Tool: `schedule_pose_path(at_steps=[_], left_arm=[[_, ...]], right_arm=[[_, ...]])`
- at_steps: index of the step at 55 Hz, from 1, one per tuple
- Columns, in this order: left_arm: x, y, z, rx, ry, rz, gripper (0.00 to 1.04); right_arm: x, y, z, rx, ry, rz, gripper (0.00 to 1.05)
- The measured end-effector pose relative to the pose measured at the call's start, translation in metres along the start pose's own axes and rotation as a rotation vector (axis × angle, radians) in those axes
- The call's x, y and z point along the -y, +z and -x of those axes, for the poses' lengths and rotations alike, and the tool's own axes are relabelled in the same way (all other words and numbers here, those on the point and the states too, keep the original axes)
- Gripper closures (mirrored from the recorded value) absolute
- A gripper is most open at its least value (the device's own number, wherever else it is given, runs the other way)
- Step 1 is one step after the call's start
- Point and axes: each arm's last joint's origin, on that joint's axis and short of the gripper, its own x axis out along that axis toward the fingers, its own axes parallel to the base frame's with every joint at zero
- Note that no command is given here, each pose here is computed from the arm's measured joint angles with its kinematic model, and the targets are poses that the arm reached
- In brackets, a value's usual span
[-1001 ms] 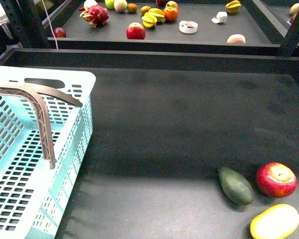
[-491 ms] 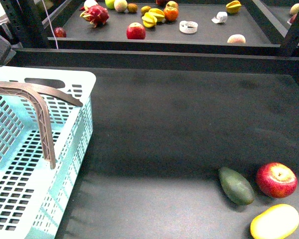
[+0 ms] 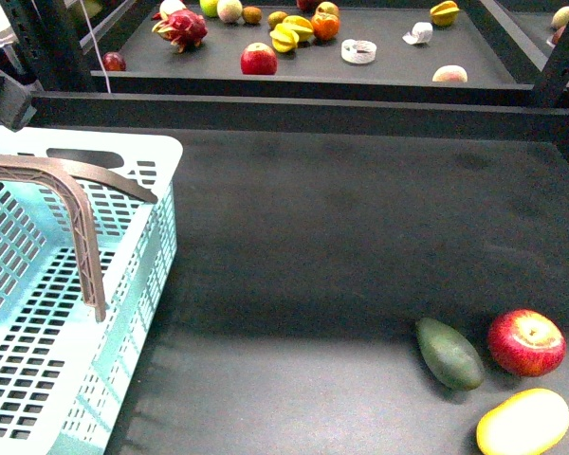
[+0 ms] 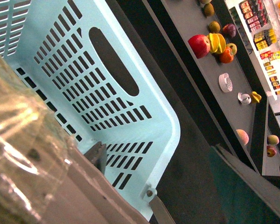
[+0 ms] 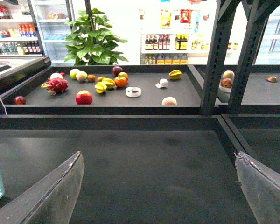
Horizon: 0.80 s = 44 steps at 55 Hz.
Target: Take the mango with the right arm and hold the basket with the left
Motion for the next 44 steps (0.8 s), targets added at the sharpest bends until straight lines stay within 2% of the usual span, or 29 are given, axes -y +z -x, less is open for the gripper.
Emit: schedule_pose_path(at_steps=[11,20,25,35,44], left_arm=[[-0.002,-0.005,0.002,-0.018,0.019,0.031,0.71],[0.002,-0.007,0.006,-0.055,-0.008,0.066,0.92],[0.003,-0.008,0.011,-0.060,-0.010,0.003,0.95],[0.015,0.000,0.027,-0.047,-0.075,-0.001,0.95],[0.026,0.003,0.047,-0.056,-0.165,-0.085,0.95]], right_arm=[[0.000,0.000,0.000,0.000,0.000,0.000,0.08],[0.000,0.000,0.000,0.000,0.000,0.000,0.08],[0.000,0.000,0.000,0.000,0.000,0.000,0.08],[0.000,0.000,0.000,0.000,0.000,0.000,0.08],[0.000,0.000,0.000,0.000,0.000,0.000,0.08]])
